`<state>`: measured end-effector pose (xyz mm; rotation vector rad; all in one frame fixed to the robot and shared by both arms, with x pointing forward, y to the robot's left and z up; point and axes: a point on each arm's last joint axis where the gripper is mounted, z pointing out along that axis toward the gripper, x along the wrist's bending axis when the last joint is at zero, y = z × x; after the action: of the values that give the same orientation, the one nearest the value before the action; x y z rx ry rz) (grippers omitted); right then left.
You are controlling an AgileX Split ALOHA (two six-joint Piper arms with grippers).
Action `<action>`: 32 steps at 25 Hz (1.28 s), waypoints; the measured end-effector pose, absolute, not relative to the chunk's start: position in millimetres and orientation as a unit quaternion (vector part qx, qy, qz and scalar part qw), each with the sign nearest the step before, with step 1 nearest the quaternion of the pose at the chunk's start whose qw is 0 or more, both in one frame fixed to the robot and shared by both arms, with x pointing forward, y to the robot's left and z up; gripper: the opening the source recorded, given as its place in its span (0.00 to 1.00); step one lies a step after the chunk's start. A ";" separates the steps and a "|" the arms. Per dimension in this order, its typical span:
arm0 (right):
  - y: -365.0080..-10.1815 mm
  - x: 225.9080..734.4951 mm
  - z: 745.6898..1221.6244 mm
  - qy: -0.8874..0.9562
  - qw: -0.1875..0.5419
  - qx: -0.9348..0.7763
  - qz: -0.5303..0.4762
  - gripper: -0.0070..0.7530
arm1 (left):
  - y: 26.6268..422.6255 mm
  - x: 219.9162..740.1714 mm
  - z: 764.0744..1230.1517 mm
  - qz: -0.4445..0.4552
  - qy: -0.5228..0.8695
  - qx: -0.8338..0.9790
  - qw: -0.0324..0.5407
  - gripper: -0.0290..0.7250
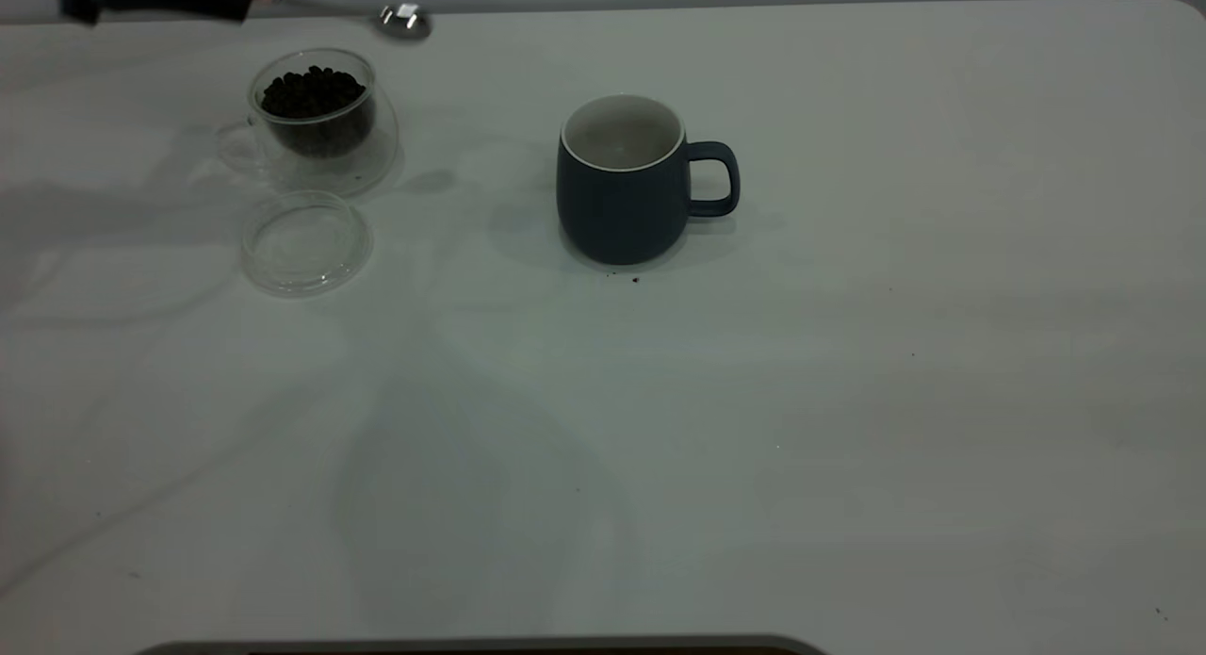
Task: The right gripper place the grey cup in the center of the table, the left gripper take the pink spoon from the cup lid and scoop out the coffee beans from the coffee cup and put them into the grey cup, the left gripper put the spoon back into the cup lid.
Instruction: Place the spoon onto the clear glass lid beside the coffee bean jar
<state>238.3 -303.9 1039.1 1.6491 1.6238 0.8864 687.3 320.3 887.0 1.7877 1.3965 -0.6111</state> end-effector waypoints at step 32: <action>-303.9 238.3 1039.1 0.620 0.326 0.629 0.338 0.61 | 343.5 596.5 942.3 -0.233 0.586 0.694 0.348 0.19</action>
<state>238.3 -303.9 1039.1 1.6489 1.6240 0.8863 596.5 343.5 942.3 1.7983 1.5192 -0.6051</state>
